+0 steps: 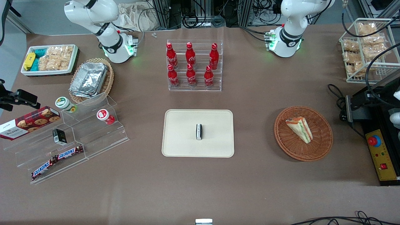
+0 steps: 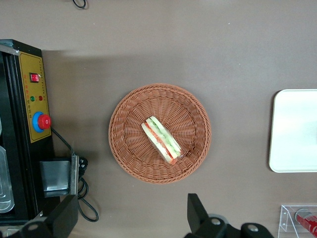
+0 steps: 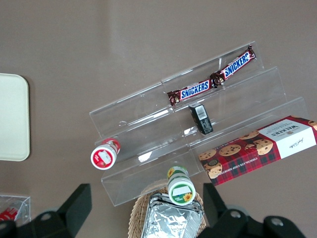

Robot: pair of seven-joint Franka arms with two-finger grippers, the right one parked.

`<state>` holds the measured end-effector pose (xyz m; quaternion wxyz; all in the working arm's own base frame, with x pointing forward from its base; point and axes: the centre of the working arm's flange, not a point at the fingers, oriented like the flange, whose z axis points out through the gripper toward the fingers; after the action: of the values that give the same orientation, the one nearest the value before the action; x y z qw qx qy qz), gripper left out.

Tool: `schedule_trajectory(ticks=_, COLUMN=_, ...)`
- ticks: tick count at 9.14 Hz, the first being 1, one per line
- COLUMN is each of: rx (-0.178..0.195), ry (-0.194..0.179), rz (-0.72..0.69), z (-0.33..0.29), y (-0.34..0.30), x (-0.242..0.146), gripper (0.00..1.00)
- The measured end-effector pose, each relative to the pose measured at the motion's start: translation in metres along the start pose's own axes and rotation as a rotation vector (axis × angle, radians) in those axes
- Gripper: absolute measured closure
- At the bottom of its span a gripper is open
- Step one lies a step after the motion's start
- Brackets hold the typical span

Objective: Place sandwich from basket to tray
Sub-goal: 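Move the left gripper over the wicker basket toward the sandwich, then lower the open left gripper around the wrapped sandwich and close it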

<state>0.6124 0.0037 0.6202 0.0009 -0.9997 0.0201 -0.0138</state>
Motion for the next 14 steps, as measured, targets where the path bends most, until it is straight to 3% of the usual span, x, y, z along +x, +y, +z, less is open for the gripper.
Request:
schedule_trajectory(ticks=4, rx=-0.002, ry=-0.024, rz=0.002, z=0.007, y=0.0, x=0.0, gripper=0.0)
schedule_trajectory(ticks=8, rx=-0.009, ry=-0.185, rz=0.019, z=0.069, y=0.009, x=-0.007, gripper=0.0)
schedule_trajectory(ticks=9, rx=-0.01, ry=-0.205, rz=0.021, z=0.085, y=0.009, x=-0.008, gripper=0.0)
schedule_trajectory(ticks=11, rx=-0.006, ry=-0.176, rz=-0.005, z=0.114, y=0.008, x=-0.006, gripper=0.0)
schedule_trajectory(ticks=14, rx=-0.007, ry=-0.113, rz=-0.213, z=0.177, y=0.013, x=-0.011, gripper=0.0)
